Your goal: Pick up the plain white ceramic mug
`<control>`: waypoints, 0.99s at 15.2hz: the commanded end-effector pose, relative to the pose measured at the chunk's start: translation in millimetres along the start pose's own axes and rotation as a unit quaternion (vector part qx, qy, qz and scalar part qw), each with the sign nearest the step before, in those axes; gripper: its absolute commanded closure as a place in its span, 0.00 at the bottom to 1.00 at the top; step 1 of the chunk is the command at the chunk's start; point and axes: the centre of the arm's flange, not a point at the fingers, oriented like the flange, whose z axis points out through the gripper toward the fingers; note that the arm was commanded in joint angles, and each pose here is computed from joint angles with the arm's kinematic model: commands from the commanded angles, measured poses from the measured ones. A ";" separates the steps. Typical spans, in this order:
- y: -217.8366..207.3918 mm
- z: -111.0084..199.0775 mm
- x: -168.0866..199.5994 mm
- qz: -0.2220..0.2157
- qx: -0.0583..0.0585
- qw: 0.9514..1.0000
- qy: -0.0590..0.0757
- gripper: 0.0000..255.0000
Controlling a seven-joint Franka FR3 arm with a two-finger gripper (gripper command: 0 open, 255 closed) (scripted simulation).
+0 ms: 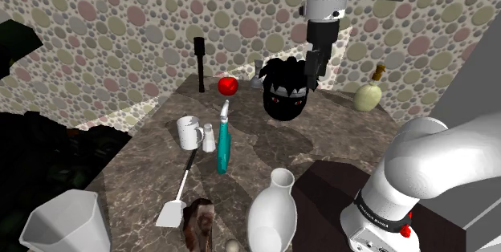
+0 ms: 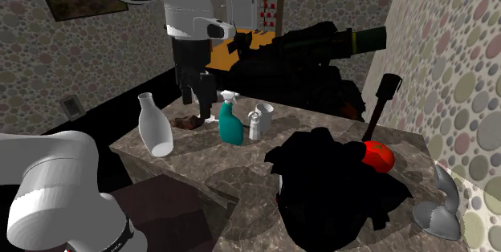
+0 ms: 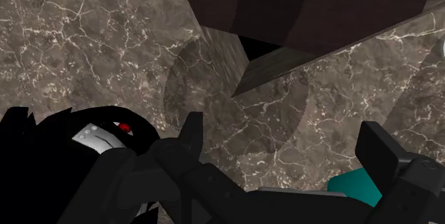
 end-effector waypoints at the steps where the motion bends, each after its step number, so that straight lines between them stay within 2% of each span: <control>1: 0.0 0.0 0.0 0.000 0.000 1.000 0.000 0.00; 15: -41.6 64.9 167.5 -0.020 0.027 0.999 -0.005 0.00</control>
